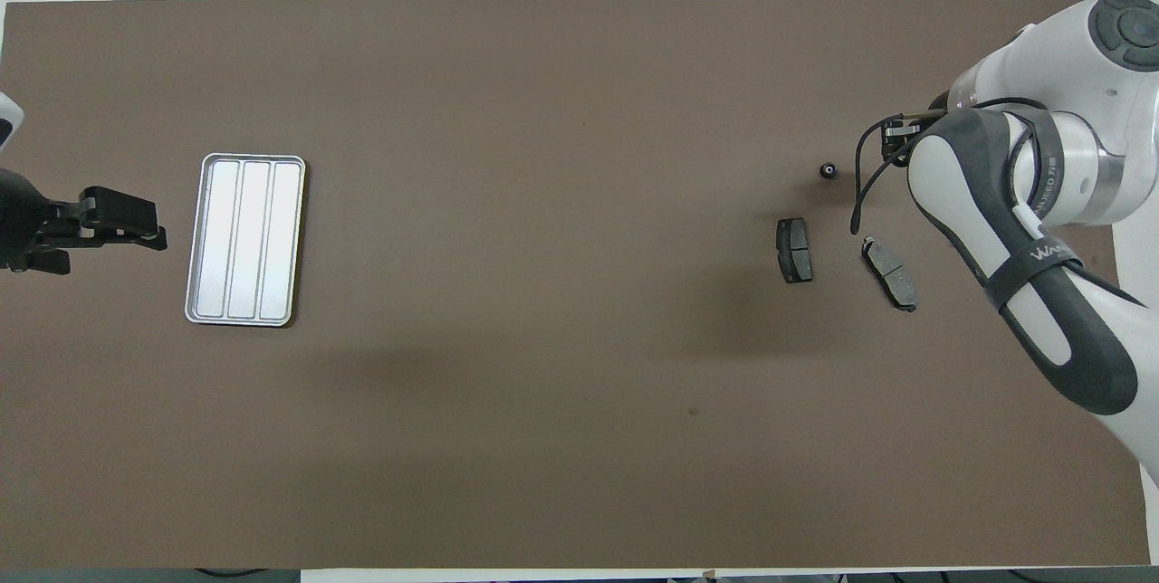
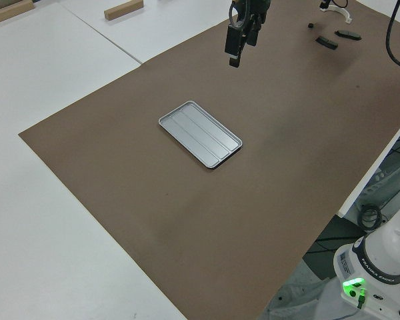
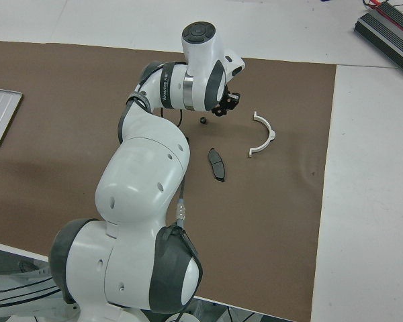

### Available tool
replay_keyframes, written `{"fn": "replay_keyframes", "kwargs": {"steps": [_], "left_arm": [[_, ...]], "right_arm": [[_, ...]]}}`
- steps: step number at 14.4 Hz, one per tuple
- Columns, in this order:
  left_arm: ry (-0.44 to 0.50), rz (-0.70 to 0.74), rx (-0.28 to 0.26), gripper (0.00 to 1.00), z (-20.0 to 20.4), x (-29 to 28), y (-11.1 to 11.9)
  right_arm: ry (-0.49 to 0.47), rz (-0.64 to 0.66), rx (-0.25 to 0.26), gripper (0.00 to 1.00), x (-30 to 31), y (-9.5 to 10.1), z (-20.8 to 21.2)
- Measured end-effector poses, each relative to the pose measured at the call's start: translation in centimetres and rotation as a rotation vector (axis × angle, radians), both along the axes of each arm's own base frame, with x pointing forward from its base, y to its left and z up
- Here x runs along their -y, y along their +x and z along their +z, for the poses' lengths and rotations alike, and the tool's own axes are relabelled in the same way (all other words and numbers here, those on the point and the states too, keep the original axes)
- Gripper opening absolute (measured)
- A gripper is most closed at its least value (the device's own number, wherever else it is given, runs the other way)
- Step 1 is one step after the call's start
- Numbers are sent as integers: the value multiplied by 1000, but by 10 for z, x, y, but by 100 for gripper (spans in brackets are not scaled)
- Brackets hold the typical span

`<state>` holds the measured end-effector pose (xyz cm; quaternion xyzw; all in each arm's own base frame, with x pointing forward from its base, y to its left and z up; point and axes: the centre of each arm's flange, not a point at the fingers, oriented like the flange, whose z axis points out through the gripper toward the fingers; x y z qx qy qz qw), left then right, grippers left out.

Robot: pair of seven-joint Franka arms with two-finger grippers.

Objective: Pick bearing gear from pile to tray
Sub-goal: 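Carry the held bearing gear with the right gripper toward the table center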

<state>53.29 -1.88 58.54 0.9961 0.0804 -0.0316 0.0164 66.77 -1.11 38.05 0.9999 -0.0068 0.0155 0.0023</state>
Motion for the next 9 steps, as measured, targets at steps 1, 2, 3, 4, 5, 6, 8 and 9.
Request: {"fn": "replay_keyframes", "kwargs": {"steps": [1, 2, 3, 4, 5, 6, 8, 9], "left_arm": [[0, 2, 1, 100, 0, 0, 0], [0, 10, 4, 100, 0, 0, 0], [1, 17, 6, 100, 1, 0, 1], [1, 21, 8, 100, 1, 0, 1], [1, 21, 11, 100, 1, 0, 1], [1, 21, 17, 100, 2, 0, 2], [0, 21, 27, 100, 2, 0, 3], [0, 21, 32, 100, 3, 1, 3]], "right_arm": [[0, -2, -2, 35, -12, -2, 16], [1, -4, -4, 35, -28, -5, 33], [1, -3, -1, 35, -45, -6, 48], [3, -3, 7, 35, -64, -8, 62], [5, -4, 20, 35, -84, -11, 74], [9, -6, 34, 35, -106, -15, 86], [16, 0, 43, 35, -157, -27, 106], [19, 15, 45, 35, -184, -33, 114]]}}
